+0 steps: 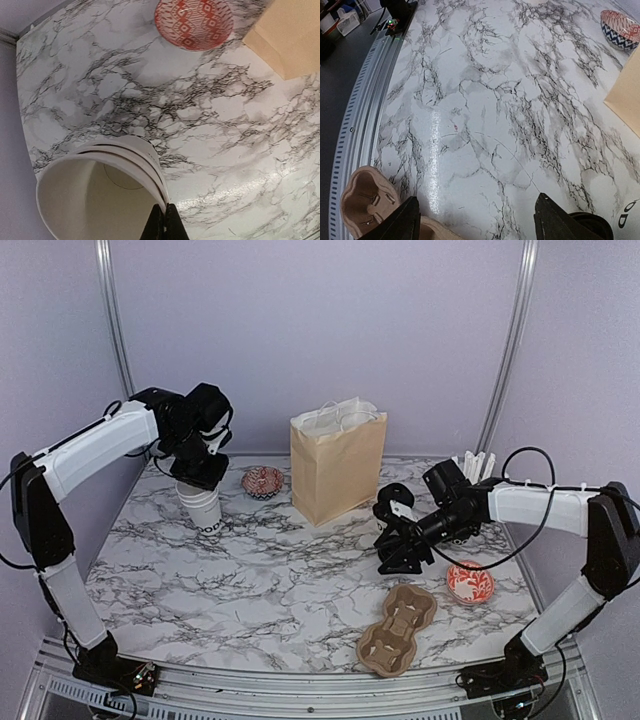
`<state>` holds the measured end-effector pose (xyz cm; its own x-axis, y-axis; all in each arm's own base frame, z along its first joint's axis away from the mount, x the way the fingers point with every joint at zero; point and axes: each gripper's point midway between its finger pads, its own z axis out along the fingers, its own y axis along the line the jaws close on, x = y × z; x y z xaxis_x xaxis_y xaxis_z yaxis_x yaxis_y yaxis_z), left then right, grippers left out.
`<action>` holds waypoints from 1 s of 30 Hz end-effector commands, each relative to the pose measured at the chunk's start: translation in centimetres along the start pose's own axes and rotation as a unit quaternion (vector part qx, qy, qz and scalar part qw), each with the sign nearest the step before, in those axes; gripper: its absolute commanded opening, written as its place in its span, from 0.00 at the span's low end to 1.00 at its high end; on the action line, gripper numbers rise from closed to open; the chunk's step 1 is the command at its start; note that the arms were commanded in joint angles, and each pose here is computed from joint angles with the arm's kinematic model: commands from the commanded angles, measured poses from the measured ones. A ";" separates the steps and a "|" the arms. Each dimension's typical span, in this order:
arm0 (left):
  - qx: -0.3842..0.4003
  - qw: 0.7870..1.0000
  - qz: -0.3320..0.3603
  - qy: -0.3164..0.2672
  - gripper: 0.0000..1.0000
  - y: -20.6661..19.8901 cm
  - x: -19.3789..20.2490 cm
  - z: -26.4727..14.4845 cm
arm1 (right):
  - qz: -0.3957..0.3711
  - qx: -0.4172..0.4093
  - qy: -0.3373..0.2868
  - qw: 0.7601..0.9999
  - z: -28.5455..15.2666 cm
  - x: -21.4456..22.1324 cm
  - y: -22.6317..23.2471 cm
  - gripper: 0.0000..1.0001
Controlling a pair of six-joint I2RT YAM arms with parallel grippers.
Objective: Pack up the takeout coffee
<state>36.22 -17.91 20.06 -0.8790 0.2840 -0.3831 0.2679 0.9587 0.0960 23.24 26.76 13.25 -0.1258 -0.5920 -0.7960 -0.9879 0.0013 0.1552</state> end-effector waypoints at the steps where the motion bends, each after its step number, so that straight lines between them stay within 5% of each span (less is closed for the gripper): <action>1: 0.121 0.987 0.095 -0.042 0.00 -8.9 0.4 -4.1 | 0.039 0.065 -0.054 0.996 -1.7 -5.0 -2.6 0.77; 8: 0.173 0.974 0.142 -0.026 0.00 -14.6 4.4 -3.8 | 0.137 0.035 -0.094 0.986 -1.2 -9.8 -4.6 0.80; 15: 0.188 0.967 0.153 -0.076 0.00 -18.7 4.9 -5.4 | 0.259 -0.066 -0.108 0.958 1.9 -11.1 -5.3 0.82; 30: 0.234 0.954 0.156 -0.102 0.00 -23.4 4.7 -6.9 | 0.301 -0.138 -0.099 0.938 5.2 -12.2 -3.9 0.86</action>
<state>23.16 -37.40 20.66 -0.6620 0.5250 -0.5349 0.6810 0.7193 -0.1369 27.94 37.01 17.33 -0.7024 -0.4090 -0.5825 -0.6737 0.1180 0.7295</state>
